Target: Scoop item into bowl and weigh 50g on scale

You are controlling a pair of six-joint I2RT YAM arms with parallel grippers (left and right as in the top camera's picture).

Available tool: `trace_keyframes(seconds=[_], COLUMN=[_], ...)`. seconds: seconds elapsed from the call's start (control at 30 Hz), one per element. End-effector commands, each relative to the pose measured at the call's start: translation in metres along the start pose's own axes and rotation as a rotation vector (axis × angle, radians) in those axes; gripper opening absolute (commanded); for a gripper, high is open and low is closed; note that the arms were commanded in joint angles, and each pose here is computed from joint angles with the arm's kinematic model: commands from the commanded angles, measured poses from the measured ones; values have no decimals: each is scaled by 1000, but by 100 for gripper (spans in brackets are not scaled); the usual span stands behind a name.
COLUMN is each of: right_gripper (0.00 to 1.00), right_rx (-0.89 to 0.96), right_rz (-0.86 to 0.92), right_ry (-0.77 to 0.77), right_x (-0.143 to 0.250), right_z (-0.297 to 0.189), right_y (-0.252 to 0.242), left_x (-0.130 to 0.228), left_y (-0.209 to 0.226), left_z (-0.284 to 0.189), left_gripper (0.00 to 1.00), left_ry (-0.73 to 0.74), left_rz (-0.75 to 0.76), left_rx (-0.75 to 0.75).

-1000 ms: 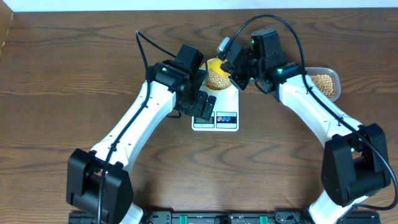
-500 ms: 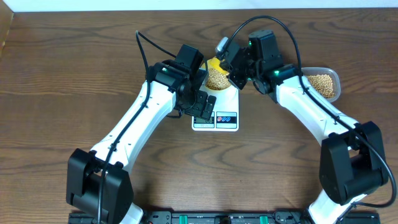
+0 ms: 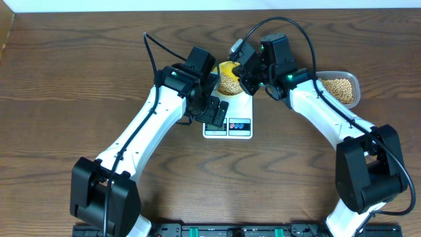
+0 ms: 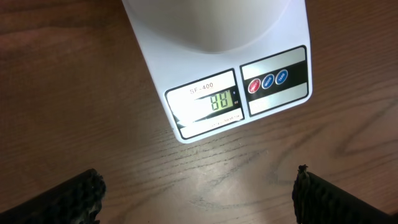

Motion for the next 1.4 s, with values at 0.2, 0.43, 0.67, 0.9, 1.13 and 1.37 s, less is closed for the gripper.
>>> trace_keyframes(seconds=[0.2, 0.43, 0.67, 0.9, 1.13, 1.37], right_gripper=[1, 1, 1, 1, 1, 1], right_rx=[-98, -101, -95, -134, -115, -123], right_rz=[70, 158, 282, 327, 451, 587], right_ry=[12, 28, 21, -7, -11, -26], right_x=[7, 9, 7, 4, 6, 10], right_z=[4, 4, 4, 2, -1, -9], right_y=[11, 12, 10, 10, -1, -16], left_x=[1, 1, 1, 1, 1, 1], left_y=[2, 2, 2, 2, 2, 2], left_z=[3, 3, 3, 3, 3, 3], left_gripper=[98, 98, 98, 98, 98, 98], left_ry=[12, 12, 12, 12, 13, 12], left_rz=[-11, -11, -11, -11, -11, -11], left_rx=[-2, -2, -2, -2, -2, -2])
Point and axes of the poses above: each gripper's point midway between its finger pads, its own z axis out along the fingers, its own y axis along the line the jaws close on, x = y × z, the point moved 8 cm from there along -z, back along the fingers, and after that the axes turned 2 degrees about -z, right-handed, at the moved point
